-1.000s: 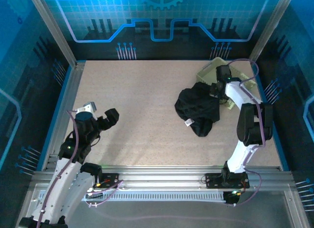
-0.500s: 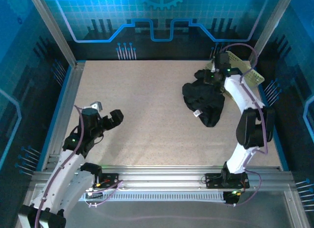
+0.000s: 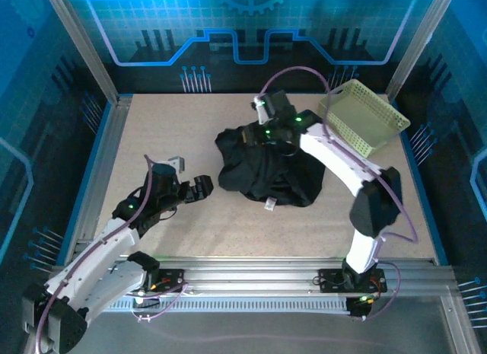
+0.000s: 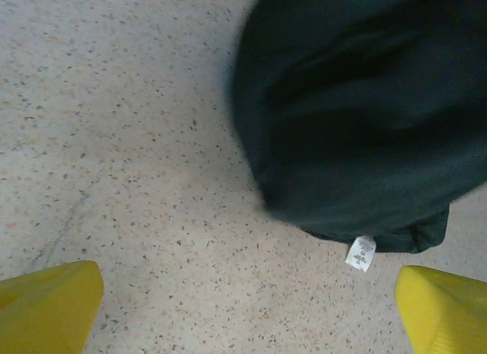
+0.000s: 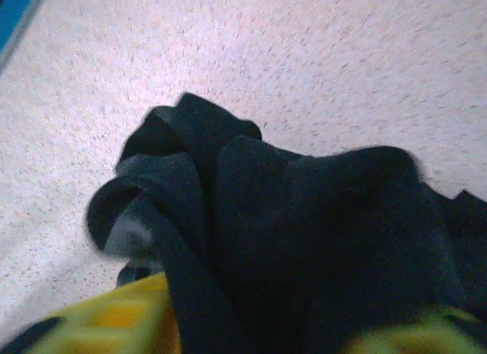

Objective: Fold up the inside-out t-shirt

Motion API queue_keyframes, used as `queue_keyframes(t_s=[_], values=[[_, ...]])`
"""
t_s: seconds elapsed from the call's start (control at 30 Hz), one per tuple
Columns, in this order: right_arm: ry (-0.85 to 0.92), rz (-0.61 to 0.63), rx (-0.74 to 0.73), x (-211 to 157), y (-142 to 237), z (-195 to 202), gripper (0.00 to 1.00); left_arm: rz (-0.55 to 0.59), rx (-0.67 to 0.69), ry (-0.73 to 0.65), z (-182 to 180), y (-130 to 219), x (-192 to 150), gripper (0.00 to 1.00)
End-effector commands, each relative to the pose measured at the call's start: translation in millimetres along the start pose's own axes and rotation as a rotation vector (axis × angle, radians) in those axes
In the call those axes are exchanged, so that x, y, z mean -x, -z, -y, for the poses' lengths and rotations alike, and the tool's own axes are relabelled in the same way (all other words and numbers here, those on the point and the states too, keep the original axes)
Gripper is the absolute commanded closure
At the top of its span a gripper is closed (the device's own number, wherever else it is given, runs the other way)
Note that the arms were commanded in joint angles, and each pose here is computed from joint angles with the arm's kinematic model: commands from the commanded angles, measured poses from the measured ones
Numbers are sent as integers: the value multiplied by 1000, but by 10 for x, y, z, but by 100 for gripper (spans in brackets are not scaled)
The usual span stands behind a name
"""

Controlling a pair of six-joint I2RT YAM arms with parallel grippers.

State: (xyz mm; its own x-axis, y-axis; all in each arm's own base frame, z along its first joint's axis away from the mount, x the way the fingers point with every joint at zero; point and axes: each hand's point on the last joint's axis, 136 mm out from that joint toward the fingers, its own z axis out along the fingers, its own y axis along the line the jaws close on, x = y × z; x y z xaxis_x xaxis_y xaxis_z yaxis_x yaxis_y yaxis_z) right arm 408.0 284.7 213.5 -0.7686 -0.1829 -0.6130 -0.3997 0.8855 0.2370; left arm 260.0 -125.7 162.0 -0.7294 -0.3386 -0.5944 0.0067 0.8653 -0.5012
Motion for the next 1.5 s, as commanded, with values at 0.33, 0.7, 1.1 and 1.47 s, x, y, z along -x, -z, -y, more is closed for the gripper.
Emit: queue_keyframes(t_s=[0.33,0.7,1.1,1.47], values=[[-156,-37,-179,-852,600,948,15,-84,121,-194,291,-346,-63,1],[-539,-140,-240,-1950,368,1768,16,-212,234,-178,266,-882,-350,11],[-631,-241,-187,-2152,-94,1752,31,-313,264,-158,137,-1197,-661,39],[-557,-200,-288,-2063,115,1837,88,-285,244,-158,149,-1200,-637,75]])
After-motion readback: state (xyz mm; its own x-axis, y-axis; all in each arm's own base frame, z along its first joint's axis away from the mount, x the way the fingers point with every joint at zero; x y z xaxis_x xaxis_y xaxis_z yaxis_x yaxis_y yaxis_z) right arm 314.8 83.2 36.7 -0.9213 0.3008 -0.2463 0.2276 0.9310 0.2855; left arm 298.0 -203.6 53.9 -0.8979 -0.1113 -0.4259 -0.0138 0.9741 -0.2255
